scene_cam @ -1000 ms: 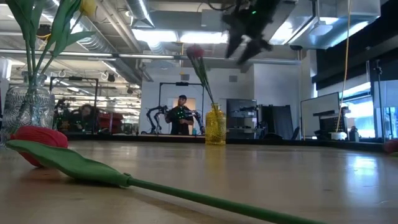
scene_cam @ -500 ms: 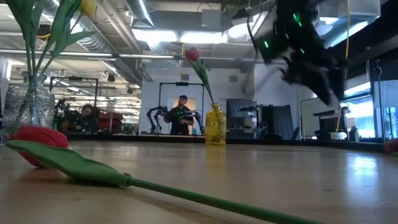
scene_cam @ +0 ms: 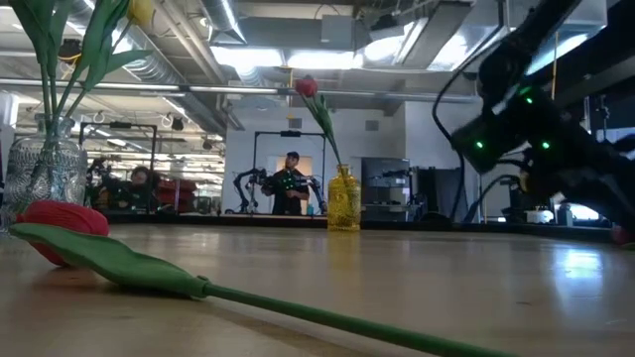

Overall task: Sort flowers into vase by color
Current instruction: Put the dark red flower into the yellow vase

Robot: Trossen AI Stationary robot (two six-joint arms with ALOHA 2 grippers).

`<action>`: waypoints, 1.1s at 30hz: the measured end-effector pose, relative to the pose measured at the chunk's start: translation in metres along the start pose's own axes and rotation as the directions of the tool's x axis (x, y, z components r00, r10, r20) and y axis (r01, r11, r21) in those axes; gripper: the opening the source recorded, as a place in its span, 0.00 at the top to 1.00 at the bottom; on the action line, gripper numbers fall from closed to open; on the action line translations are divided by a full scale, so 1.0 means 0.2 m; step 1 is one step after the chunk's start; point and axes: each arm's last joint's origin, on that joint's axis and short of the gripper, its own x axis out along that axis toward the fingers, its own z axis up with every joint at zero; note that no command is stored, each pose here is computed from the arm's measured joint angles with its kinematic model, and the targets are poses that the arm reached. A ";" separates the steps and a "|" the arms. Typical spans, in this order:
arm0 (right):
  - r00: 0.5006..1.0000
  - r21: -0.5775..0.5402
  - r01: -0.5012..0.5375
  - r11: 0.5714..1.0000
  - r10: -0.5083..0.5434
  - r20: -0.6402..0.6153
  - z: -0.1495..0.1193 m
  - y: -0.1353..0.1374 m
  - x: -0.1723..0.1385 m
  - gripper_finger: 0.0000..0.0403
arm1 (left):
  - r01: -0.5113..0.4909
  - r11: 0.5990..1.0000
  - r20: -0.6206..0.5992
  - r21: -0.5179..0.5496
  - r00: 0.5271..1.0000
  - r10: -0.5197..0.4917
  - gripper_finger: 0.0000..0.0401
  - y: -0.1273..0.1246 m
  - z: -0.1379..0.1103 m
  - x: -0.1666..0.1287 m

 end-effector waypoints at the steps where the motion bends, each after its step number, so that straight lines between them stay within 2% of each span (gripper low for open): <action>1: 1.000 0.000 0.002 1.000 -0.002 -0.001 0.00 0.00 0.02 0.60 | 0.000 1.000 0.000 0.000 1.000 0.000 0.55 0.00 0.00 0.00; 8: 0.998 0.003 0.019 1.000 -0.019 0.066 0.03 0.00 0.08 0.68 | 0.000 1.000 0.000 0.000 1.000 0.000 0.55 0.00 0.00 0.00; 16: 0.997 0.039 0.081 0.996 -0.081 -0.019 0.06 0.03 0.16 0.84 | 0.000 1.000 0.000 -0.019 1.000 0.000 0.55 0.00 0.00 0.00; 20: 0.997 -0.022 -0.018 1.000 0.017 -0.074 0.07 0.07 0.17 0.92 | 0.000 1.000 0.000 -0.018 1.000 0.000 0.55 0.00 0.00 0.00; 24: 0.995 -0.071 -0.089 0.994 0.085 -0.052 0.07 0.13 0.09 0.99 | 0.000 1.000 0.001 -0.006 1.000 0.000 0.55 0.00 0.00 0.00; 29: 0.984 -0.215 -0.177 0.960 0.178 -0.016 0.02 0.26 -0.08 0.99 | -0.009 1.000 0.009 0.023 1.000 0.008 0.55 0.00 0.00 0.00; 33: 0.959 -0.339 -0.241 0.909 0.277 0.060 -0.06 0.39 -0.21 0.98 | -0.014 1.000 0.014 0.026 1.000 0.014 0.55 0.00 0.00 0.00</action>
